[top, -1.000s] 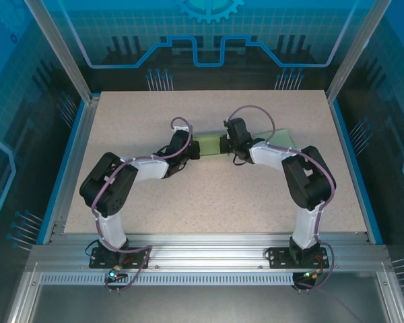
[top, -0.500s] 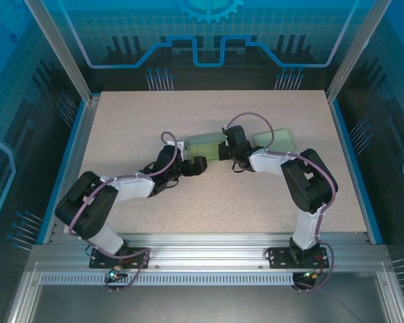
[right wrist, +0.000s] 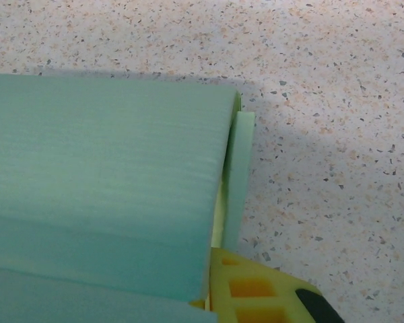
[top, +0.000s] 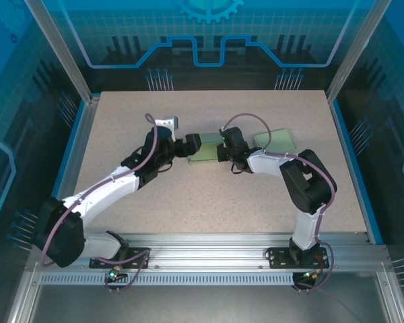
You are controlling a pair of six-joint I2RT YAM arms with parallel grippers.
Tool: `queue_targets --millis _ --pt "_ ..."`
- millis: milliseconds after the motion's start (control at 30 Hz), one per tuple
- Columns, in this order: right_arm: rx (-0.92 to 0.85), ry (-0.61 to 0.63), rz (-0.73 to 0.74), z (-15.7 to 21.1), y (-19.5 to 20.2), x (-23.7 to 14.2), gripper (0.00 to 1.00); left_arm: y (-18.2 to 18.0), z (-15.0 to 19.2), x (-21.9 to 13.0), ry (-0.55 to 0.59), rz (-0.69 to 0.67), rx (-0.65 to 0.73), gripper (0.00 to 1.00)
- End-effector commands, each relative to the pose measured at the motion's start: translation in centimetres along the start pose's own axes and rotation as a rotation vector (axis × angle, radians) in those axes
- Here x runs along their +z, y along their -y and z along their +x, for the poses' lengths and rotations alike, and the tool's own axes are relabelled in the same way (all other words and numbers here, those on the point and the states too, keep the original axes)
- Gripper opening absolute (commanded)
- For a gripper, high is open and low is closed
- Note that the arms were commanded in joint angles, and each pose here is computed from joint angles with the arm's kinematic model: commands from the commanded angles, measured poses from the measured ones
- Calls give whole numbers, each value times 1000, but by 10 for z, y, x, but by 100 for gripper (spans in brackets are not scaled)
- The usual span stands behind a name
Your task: Fold the paper box
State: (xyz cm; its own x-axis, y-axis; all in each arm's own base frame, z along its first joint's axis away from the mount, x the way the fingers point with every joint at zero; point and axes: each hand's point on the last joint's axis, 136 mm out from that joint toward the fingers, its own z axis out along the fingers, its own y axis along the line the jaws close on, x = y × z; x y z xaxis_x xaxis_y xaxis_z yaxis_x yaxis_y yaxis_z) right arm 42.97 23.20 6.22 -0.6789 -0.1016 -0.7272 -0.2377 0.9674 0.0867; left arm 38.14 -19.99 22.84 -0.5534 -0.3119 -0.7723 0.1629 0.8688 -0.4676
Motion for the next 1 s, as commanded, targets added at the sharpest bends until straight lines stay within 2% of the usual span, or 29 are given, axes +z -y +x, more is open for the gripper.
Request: queue_targets --millis 0,100,200,367,567,767,967 --pt "-52 -60 20 18 -3 4 11 -6 -16 13 -45 -61 88 84" --pt "-62 -63 26 18 -4 4 11 1 -10 42 -139 -25 106 70" --pt "-67 -66 32 19 -4 3 12 10 13 71 -247 54 81 56" --pt "-78 -76 34 20 -6 3 13 10 45 106 -361 132 -7 47" --pt "-91 -85 30 19 -11 1 15 -21 74 132 -436 107 -108 41" --pt "-103 -100 35 12 -19 -11 31 -41 95 141 -473 91 -172 38" --pt "-97 -111 11 5 -28 -31 58 -49 110 148 -493 77 -189 37"
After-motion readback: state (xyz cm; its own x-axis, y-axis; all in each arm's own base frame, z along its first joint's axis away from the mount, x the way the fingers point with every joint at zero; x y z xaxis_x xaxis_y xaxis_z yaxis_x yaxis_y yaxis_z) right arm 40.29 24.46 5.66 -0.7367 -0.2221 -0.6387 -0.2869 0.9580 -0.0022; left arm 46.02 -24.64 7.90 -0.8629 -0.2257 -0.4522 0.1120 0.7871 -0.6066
